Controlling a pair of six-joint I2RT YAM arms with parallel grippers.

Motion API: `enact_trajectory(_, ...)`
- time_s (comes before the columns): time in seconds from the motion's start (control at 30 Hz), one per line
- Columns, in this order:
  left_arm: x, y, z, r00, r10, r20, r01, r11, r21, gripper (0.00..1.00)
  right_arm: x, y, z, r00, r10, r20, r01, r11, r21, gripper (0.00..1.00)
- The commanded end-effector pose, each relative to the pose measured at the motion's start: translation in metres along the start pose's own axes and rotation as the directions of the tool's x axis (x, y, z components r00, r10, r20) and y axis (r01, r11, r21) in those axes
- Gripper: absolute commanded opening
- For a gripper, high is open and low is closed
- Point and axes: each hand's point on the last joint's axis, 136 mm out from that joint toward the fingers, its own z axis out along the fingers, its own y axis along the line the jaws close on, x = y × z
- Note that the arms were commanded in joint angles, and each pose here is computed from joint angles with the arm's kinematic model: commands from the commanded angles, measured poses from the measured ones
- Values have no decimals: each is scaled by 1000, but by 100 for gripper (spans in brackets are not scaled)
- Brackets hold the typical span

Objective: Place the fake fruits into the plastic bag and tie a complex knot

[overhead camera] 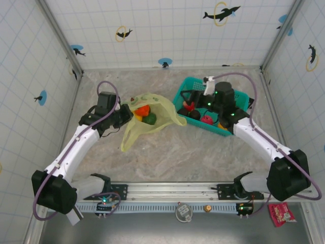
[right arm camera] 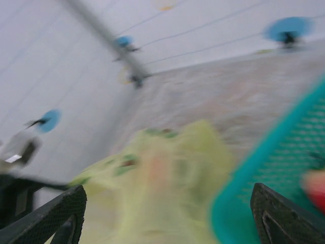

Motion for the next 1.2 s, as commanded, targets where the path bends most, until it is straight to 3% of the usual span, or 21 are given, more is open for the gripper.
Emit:
enact_trajectory(0.0,-5,-6,-4,1000,2,16,-3,1000,10,0,8,-81,-21,993,116,-23,-101,933,345,86)
enact_trajectory(0.1,-5,-6,-5,1000,4,17,-4,1000,9,0,12,-138,-40,989,135,-53,-77,799,597,86)
enact_trajectory(0.23,-5,-6,-5,1000,4,16,-5,1000,10,0,8,-188,-66,992,85,-92,25,585,811,94)
enact_trajectory(0.33,-3,-5,-3,1000,3,11,-3,1000,10,0,10,-215,-75,986,79,-149,95,471,877,100)
enact_trajectory(0.43,-2,-4,-3,1000,6,8,-6,1000,9,0,18,-235,-74,973,113,-203,139,415,899,100)
enact_trajectory(0.6,-2,-6,-2,1000,9,5,-9,1000,15,0,41,-254,-55,945,218,-245,118,472,874,100)
enact_trajectory(0.8,2,-2,1,1000,6,-4,-6,1000,11,0,53,-277,-42,932,271,-242,99,453,886,97)
enact_trajectory(1.0,5,2,3,1000,3,-10,-2,1000,6,0,66,-275,-16,919,308,-247,42,547,836,86)
enact_trajectory(1.17,3,1,3,1000,3,-6,-3,1000,8,0,73,-279,-8,915,320,-246,26,560,828,70)
